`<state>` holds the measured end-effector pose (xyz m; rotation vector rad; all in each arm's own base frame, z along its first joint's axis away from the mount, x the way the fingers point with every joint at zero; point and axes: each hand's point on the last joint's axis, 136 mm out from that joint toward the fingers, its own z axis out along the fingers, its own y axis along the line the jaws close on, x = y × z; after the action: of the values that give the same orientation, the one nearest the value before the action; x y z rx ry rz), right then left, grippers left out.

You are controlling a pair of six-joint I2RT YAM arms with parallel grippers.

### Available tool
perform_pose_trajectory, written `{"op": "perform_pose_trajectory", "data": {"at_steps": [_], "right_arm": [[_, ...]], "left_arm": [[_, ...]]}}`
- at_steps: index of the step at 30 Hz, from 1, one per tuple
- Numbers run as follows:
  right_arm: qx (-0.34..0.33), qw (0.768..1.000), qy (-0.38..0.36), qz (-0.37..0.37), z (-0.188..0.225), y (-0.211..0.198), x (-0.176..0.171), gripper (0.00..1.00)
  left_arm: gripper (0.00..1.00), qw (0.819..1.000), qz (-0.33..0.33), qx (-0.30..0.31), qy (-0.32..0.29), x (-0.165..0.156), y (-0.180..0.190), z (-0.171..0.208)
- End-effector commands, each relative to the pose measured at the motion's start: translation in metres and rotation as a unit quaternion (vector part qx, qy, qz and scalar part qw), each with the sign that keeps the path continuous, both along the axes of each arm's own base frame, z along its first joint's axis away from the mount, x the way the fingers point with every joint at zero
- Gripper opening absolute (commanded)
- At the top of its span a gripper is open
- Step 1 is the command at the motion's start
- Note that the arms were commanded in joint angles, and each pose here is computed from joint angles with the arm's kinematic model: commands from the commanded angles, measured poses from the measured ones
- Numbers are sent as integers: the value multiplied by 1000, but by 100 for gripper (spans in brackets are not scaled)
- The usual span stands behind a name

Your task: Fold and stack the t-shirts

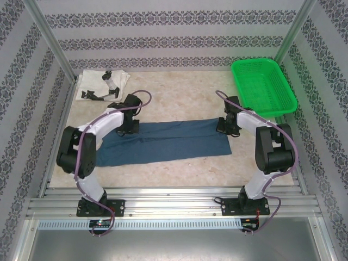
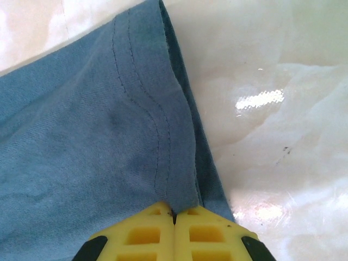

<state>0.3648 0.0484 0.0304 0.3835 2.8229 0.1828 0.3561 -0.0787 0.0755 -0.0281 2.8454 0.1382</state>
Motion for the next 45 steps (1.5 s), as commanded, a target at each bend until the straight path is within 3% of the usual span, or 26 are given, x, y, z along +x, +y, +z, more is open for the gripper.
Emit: {"op": "perform_pose_trajectory", "data": {"at_steps": [1, 19, 20, 21, 22, 25, 31, 34, 38, 43, 45], "right_arm": [[-4, 1000, 12, 3, -7, -4, -5, 0], [-13, 999, 46, -9, -18, -17, -24, 0], [-12, 999, 49, -10, -20, -16, -25, 3], [-12, 999, 52, -10, -22, -16, -25, 12], [-13, 998, 57, -11, -23, -17, -26, 22], [-20, 998, 47, -23, -16, -22, -24, 33], [-19, 999, -22, -29, 28, -21, -17, 51], [-17, 999, -51, -10, 48, -11, -16, 59], [5, 997, -70, 32, 63, 15, -14, 62], [8, 996, -57, 67, 58, 38, -18, 61], [7, 996, -50, 74, 52, 41, -20, 61]], "left_arm": [[0, 1000, 7, 7, -8, -15, 0, 14], [0, 1000, 15, -8, 23, -63, 1, -20], [0, 1000, 15, -10, 26, -64, 1, -22], [5, 999, 14, -16, 29, -66, -1, -25], [19, 999, 11, -25, 33, -68, -5, -27], [51, 999, 20, -44, 12, -69, -9, -16], [89, 991, 66, -53, -102, -59, 11, 53], [90, 988, 102, -60, -101, -49, 33, 57], [87, 985, 126, -91, -72, -31, 44, 36], [66, 977, 175, -113, -50, -23, 64, 9], [63, 976, 184, -109, -44, -26, 70, 1]]}}
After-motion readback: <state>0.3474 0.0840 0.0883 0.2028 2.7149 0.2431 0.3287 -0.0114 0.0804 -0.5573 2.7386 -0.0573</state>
